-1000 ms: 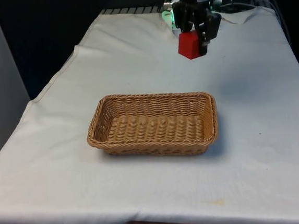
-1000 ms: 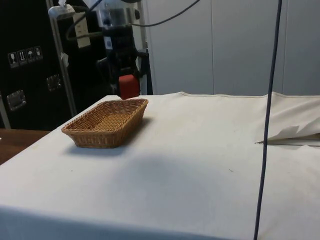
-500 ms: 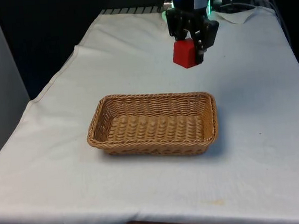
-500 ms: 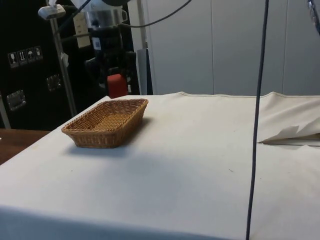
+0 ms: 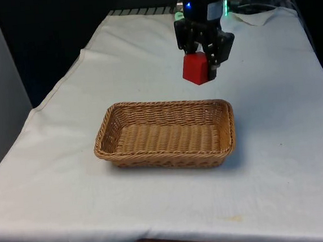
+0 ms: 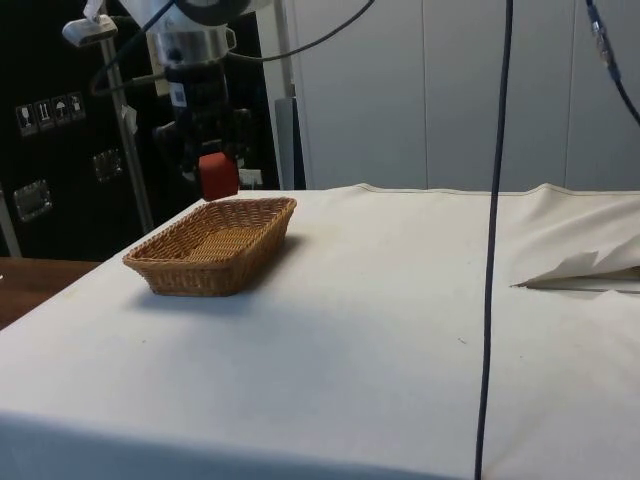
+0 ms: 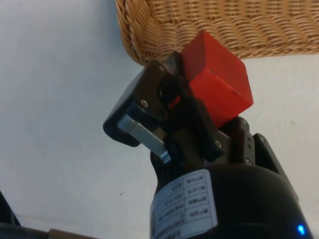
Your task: Pick up the cube and place it into the basket.
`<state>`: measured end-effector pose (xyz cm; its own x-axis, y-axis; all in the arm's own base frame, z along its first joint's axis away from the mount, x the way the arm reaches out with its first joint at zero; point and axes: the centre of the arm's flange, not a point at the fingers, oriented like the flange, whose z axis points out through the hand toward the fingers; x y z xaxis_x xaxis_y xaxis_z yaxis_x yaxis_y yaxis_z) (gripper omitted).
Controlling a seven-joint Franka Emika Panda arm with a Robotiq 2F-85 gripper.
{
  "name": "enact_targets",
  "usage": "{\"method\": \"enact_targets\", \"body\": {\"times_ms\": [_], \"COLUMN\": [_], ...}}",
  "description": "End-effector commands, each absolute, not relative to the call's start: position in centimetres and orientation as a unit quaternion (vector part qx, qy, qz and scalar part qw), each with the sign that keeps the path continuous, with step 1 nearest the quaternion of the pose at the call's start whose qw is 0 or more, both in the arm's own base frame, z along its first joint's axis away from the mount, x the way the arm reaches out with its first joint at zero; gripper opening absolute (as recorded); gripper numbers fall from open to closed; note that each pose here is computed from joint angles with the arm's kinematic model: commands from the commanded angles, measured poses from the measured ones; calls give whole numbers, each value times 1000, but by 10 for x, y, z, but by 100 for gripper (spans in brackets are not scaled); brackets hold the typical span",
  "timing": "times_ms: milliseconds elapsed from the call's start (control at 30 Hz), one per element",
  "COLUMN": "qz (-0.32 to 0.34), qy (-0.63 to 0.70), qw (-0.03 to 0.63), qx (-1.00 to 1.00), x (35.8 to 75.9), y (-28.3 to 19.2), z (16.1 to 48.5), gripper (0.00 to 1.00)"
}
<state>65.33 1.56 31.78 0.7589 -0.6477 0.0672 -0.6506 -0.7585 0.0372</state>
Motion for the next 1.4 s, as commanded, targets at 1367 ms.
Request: {"method": "enact_targets", "body": {"times_ms": [1367], "qz": [26], "qy": [-337], "qw": [9], "qx": [941], "x": [695], "y": [-46], "z": [294], "gripper": [0]}}
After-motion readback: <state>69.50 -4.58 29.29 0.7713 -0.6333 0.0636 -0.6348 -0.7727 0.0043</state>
